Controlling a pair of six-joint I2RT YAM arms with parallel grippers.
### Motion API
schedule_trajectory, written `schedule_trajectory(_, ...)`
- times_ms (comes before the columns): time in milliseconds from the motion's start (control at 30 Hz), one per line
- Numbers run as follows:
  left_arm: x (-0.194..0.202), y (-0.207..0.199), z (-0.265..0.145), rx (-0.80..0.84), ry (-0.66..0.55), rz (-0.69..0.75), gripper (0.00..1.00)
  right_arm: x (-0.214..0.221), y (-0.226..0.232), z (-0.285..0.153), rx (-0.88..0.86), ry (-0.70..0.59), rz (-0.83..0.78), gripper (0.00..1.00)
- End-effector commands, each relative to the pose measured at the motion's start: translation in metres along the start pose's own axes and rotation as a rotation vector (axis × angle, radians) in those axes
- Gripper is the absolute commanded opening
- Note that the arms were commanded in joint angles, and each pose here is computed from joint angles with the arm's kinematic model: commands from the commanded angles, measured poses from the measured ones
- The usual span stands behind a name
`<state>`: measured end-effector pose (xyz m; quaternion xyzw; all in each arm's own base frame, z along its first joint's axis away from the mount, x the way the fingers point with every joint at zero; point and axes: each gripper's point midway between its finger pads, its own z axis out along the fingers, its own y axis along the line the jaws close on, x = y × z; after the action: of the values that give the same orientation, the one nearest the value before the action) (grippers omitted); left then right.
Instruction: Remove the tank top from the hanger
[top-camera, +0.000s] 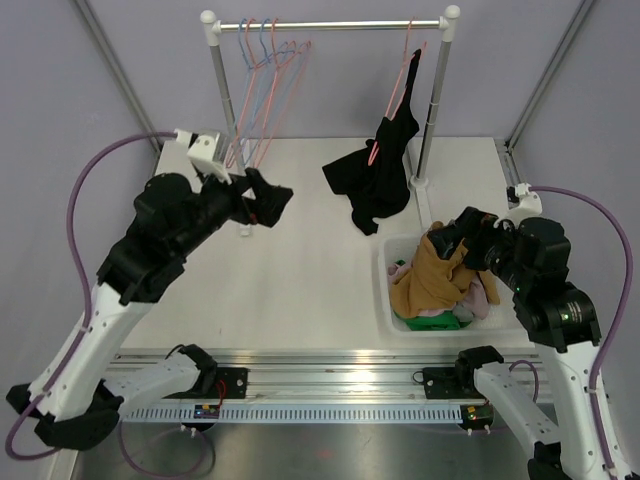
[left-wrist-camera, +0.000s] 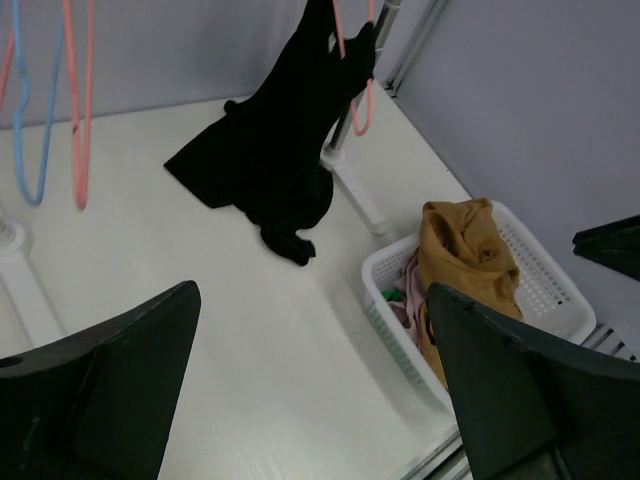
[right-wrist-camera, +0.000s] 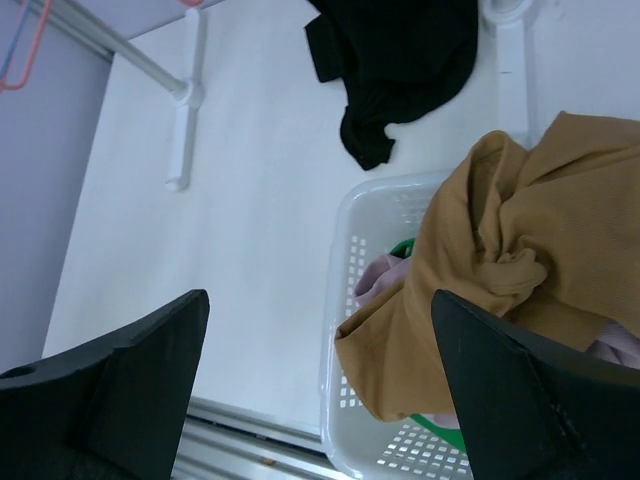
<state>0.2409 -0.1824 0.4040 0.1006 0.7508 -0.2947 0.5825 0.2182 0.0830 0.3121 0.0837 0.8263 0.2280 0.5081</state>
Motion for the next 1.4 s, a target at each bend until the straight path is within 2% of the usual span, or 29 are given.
schedule_trajectory(0, -0.040, -0.018, 0.037, 0.005, -0.093, 0.054, 0.99, 0.007, 0.022, -0.020, -0.131, 0.019, -0.025, 1.00)
schedule_trajectory(133, -0.064, -0.042, 0.098, 0.025, -0.126, 0.102, 0.99, 0.016, 0.033, -0.040, -0.205, 0.013, -0.025, 0.99)
schedule_trajectory(333, -0.091, -0.080, 0.164, 0.103, -0.235, 0.174, 0.99, 0.029, 0.038, -0.058, -0.253, 0.035, -0.019, 0.98)
schedule_trajectory(600, -0.095, -0.086, 0.269, 0.052, -0.299, 0.218, 0.99, 0.042, 0.047, -0.076, -0.327, 0.044, -0.006, 0.96)
schedule_trajectory(800, -0.092, -0.081, 0.312, 0.012, -0.352, 0.282, 0.99, 0.053, 0.059, -0.090, -0.417, 0.068, 0.030, 0.93)
schedule_trajectory(833, -0.082, -0.080, 0.322, 0.016, -0.342, 0.289, 0.98, 0.055, 0.061, -0.093, -0.426, 0.074, 0.035, 0.93)
schedule_trajectory(867, -0.082, -0.081, 0.325, 0.029, -0.354, 0.289, 0.96, 0.057, 0.063, -0.096, -0.442, 0.080, 0.034, 0.92)
schedule_trajectory(933, -0.070, -0.080, 0.340, 0.048, -0.339, 0.296, 0.84, 0.058, 0.063, -0.100, -0.445, 0.077, 0.025, 0.92)
schedule_trajectory(1000, -0.063, -0.075, 0.349, 0.045, -0.329, 0.293, 0.77, 0.057, 0.064, -0.105, -0.448, 0.067, 0.011, 0.92)
schedule_trajectory(1100, -0.057, -0.071, 0.360, 0.048, -0.324, 0.280, 0.58, 0.054, 0.064, -0.109, -0.446, 0.050, -0.003, 0.92)
schedule_trajectory(1133, -0.056, -0.070, 0.361, 0.050, -0.325, 0.279, 0.47, 0.054, 0.063, -0.109, -0.442, 0.050, -0.003, 0.92)
schedule_trajectory(1167, -0.059, -0.068, 0.361, 0.043, -0.335, 0.269, 0.42, 0.053, 0.063, -0.109, -0.441, 0.048, -0.007, 0.91)
schedule_trajectory(1367, -0.066, -0.053, 0.363, 0.027, -0.349, 0.216, 0.26, 0.054, 0.064, -0.108, -0.448, 0.053, -0.013, 0.90)
